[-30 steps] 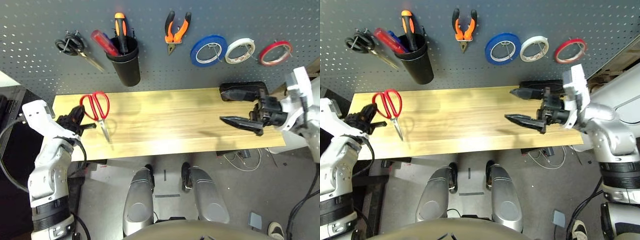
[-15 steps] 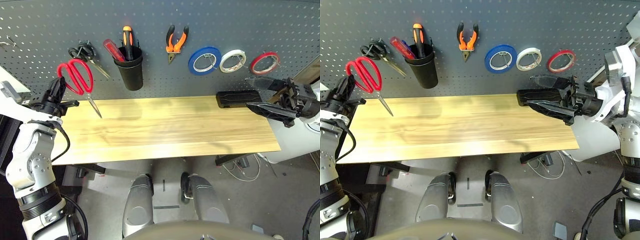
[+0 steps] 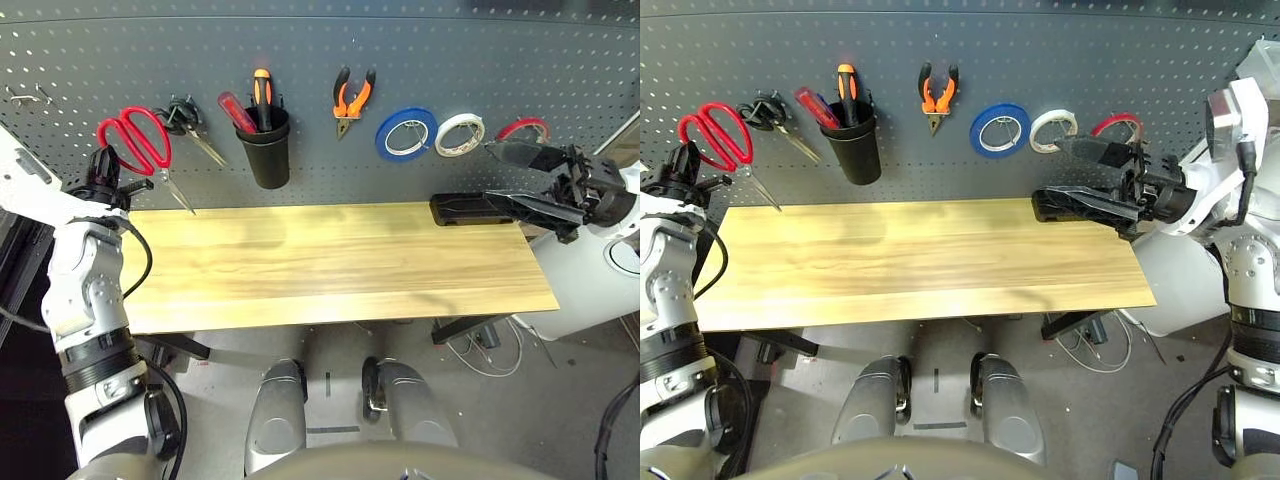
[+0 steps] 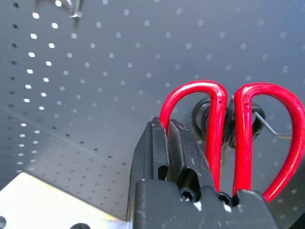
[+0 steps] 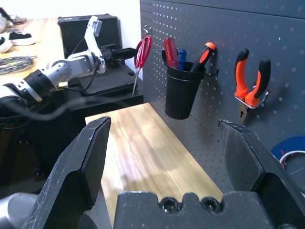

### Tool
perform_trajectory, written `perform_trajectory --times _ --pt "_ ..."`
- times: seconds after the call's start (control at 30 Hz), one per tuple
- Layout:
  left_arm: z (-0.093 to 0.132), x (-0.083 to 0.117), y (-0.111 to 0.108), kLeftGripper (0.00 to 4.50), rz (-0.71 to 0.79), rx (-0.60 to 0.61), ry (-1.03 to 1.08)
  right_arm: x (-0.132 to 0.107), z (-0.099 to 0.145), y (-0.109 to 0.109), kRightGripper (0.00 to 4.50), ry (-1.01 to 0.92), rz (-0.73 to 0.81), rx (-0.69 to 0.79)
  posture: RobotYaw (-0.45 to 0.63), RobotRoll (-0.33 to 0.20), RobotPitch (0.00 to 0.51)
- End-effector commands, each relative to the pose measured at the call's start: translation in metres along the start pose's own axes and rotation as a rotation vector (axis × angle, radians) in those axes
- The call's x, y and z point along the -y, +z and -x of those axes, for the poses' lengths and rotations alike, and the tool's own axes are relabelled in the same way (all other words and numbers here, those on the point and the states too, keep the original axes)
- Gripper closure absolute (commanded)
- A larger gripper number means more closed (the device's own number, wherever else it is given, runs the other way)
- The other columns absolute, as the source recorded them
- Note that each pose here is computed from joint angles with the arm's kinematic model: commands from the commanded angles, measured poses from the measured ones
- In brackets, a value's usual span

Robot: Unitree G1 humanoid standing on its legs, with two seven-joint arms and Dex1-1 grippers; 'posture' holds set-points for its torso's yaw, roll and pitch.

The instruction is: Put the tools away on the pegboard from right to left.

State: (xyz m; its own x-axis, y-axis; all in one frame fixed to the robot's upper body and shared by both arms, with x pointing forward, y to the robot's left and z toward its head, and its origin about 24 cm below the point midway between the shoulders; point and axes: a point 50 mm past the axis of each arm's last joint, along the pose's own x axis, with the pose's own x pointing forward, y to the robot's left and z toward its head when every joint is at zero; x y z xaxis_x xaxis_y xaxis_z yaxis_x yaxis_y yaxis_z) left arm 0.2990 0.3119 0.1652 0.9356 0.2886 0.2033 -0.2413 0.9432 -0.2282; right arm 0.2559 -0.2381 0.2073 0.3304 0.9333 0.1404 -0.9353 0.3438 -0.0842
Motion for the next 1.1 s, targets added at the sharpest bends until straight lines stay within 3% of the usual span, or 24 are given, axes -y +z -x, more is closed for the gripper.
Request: perform_trajectory --times 0.03,0.5,1.1 --pt "-0.008 0.010 -0.008 4.47 -0.005 -0.011 -0.034 -0.004 -0.001 0.002 0.00 0.001 0.001 0.008 -0.07 0.000 0.064" --pt "-0.015 0.012 -0.017 4.47 -0.003 -0.022 -0.025 -0.004 -0.002 0.001 0.00 -0.015 0.006 0.024 -0.08 0.000 0.058" --pt "0.003 0.002 -0.015 4.47 0.030 0.021 -0.005 -0.003 -0.007 -0.004 0.00 0.012 0.000 0.027 -0.05 0.000 0.053"
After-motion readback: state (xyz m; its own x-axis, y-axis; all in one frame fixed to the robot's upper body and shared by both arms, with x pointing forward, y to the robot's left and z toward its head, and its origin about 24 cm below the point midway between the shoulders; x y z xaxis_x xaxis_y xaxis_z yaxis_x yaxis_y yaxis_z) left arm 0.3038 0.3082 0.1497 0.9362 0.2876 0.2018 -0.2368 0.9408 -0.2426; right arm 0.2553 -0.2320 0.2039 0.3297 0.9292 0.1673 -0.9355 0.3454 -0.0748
